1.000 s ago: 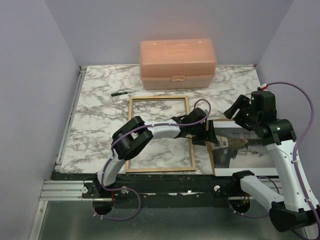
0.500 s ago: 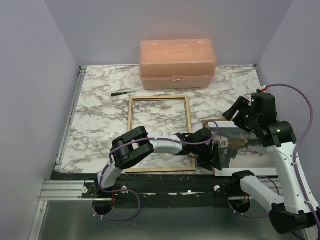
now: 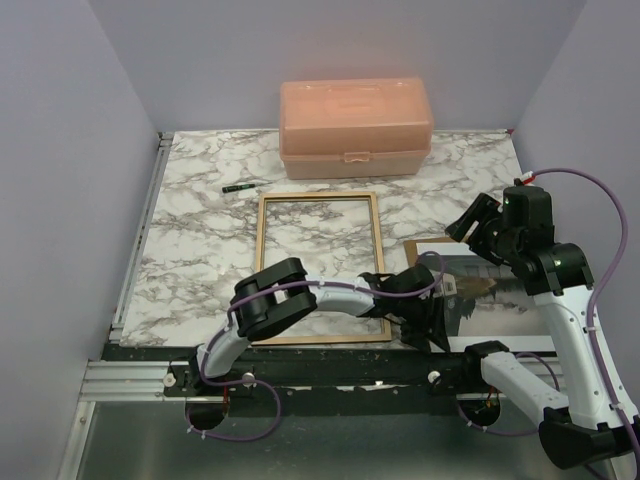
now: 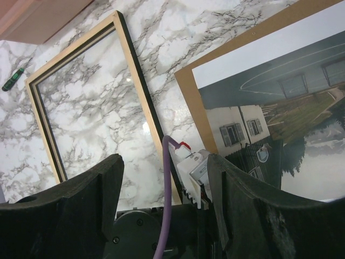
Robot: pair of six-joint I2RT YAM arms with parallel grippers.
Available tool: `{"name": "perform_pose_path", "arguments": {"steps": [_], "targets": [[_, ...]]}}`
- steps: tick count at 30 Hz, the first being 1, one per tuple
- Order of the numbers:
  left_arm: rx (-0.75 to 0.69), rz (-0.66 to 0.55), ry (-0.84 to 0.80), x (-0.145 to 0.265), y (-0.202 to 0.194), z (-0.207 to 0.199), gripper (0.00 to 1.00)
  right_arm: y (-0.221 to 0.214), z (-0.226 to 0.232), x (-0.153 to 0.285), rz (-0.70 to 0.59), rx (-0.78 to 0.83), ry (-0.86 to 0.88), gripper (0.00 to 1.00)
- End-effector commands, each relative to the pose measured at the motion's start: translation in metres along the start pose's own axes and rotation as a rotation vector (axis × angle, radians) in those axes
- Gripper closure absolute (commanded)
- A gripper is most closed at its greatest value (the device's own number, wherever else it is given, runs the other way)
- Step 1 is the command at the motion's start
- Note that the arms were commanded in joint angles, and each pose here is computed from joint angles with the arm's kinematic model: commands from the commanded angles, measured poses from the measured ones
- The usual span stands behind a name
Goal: Put the photo into the frame
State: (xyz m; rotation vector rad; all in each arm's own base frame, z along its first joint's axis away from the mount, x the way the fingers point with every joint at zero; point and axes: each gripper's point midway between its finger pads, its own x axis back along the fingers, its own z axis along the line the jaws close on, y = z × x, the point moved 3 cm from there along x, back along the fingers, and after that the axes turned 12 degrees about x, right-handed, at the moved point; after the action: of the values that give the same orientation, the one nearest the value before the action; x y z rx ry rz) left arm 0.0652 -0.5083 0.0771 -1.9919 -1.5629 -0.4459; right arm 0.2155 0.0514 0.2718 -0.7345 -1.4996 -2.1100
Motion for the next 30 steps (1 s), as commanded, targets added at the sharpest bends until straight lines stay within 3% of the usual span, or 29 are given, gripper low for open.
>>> {"name": "perform_pose_path", "arguments": {"steps": [1,8,12,16,30], "targets": [[0.011,0.014,0.043,-0.015,-0.004,0.002,0.46,-0.004,0.001,0.004,0.012,-0.012,0.018,0.31],[0.021,0.009,0.129,-0.021,-0.011,0.013,0.46,-0.002,0.001,0.005,0.006,-0.009,0.014,0.30],[0.024,0.019,0.170,-0.024,-0.020,0.016,0.35,-0.003,0.001,0.005,0.008,-0.010,0.014,0.31],[0.029,0.005,0.191,-0.029,-0.015,0.017,0.34,-0.005,0.003,0.003,0.015,-0.018,0.028,0.30],[0.013,-0.091,0.152,-0.027,0.005,0.010,0.52,-0.008,0.004,0.003,0.018,-0.020,0.040,0.31]]}}
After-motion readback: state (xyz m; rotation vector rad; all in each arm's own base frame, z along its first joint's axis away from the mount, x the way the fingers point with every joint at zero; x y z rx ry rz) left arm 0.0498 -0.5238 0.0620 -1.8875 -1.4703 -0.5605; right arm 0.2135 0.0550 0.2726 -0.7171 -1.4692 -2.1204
